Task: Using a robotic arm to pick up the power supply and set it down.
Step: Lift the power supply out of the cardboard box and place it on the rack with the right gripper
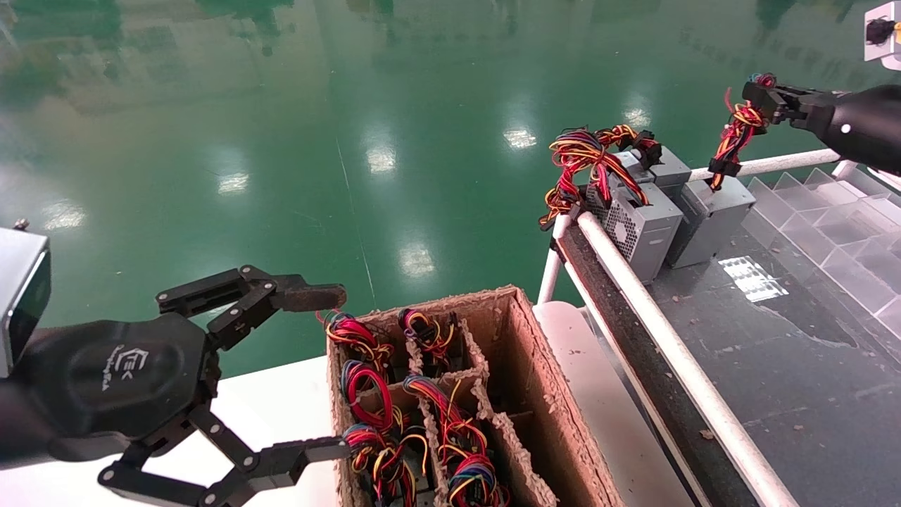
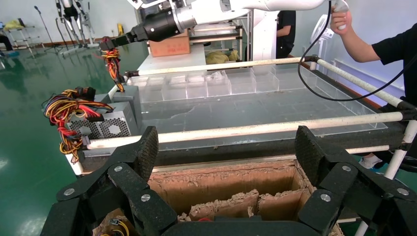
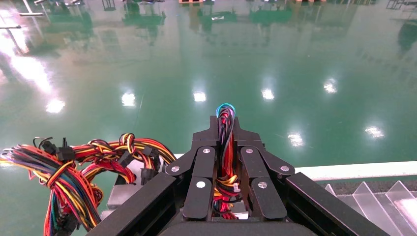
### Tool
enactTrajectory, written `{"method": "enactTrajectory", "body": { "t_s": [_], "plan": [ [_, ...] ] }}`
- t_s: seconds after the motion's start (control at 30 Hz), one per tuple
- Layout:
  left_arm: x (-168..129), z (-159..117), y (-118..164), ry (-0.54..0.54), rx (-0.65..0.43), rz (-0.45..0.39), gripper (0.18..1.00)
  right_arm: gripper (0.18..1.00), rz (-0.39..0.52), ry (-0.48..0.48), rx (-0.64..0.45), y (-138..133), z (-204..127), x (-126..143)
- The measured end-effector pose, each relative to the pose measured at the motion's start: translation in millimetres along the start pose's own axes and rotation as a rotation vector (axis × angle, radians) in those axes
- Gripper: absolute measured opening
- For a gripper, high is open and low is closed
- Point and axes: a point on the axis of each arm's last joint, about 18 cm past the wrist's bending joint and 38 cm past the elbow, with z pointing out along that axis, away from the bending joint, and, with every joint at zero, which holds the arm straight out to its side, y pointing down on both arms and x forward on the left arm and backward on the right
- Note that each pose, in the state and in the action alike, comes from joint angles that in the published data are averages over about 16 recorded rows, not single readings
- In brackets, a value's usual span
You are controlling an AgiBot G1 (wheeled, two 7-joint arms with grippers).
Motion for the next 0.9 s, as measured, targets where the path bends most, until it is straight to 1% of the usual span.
{"method": "enactTrajectory", "body": {
  "t_s": [0.6,0.9],
  "plan": [
    [0.0,0.0,0.0,0.0,0.0,0.0,1.001,0.232,-0.045,0.049,-0.004,-8.6,17.7,-10.8],
    [0.0,0.0,0.0,0.0,0.0,0.0,1.001,0.232,-0.057,0.054,0.001,-13.8,23.1,-16.4]
  ]
}}
